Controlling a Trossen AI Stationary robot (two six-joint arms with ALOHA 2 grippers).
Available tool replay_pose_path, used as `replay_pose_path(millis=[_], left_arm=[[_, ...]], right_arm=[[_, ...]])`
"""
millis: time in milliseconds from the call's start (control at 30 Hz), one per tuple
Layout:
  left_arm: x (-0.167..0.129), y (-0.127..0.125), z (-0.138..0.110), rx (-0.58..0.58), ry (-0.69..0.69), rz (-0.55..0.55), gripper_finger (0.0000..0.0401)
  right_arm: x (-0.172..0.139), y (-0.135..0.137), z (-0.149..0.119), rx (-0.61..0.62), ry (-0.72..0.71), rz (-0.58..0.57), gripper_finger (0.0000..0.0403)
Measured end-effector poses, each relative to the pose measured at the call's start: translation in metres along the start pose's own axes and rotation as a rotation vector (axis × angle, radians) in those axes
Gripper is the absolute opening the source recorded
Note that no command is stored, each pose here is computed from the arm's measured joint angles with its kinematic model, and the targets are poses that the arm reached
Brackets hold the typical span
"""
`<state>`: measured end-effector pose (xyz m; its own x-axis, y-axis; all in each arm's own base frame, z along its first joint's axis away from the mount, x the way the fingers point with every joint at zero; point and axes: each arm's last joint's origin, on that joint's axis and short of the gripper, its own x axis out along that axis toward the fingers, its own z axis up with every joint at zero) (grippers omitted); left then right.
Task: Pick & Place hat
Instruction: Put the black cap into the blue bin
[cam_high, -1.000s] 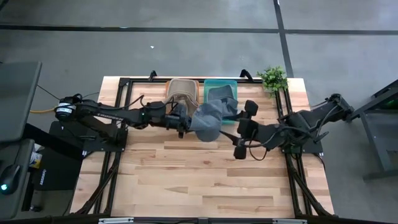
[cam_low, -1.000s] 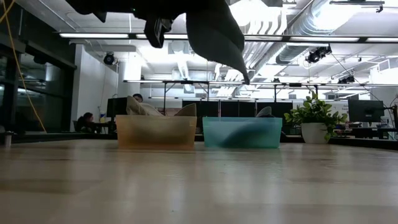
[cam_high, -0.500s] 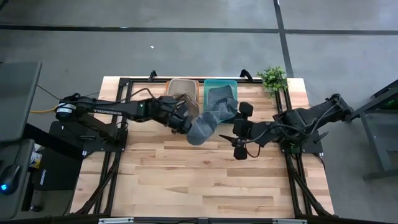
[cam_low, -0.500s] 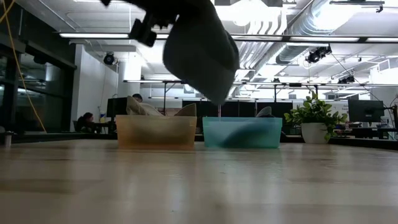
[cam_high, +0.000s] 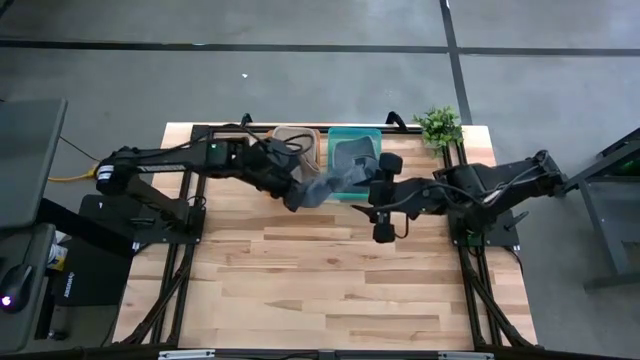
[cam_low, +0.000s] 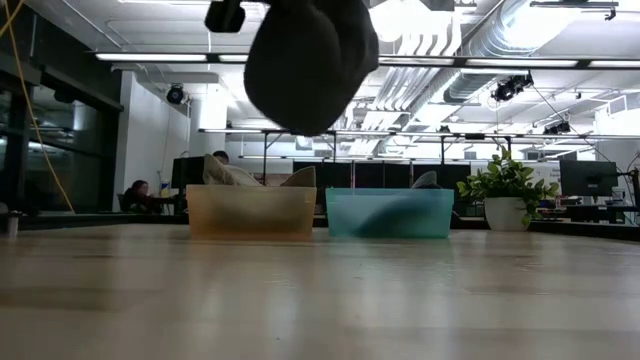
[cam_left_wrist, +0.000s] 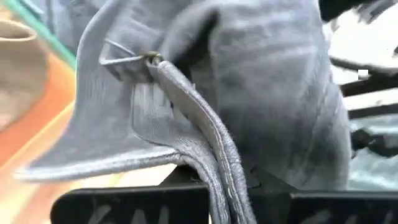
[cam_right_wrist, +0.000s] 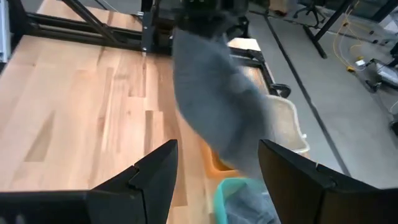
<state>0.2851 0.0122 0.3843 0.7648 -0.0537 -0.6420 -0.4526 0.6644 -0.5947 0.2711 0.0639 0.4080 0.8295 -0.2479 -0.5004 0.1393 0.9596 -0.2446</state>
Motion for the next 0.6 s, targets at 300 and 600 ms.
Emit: replay_pose_path(millis=[300,600], left_arm=[[0.010,-0.008,0.004,0.071,0.015,0.053,0.0000],[0.025,-0.009,-0.001,0.080,0.069,0.104,0.0000]], right_arm=[[0.014,-0.020,0.004,-0.023,-0.016,0.028,0.0218],[0.051,-0.019,-0.003,-0.065,0.062,0.143,0.0218]])
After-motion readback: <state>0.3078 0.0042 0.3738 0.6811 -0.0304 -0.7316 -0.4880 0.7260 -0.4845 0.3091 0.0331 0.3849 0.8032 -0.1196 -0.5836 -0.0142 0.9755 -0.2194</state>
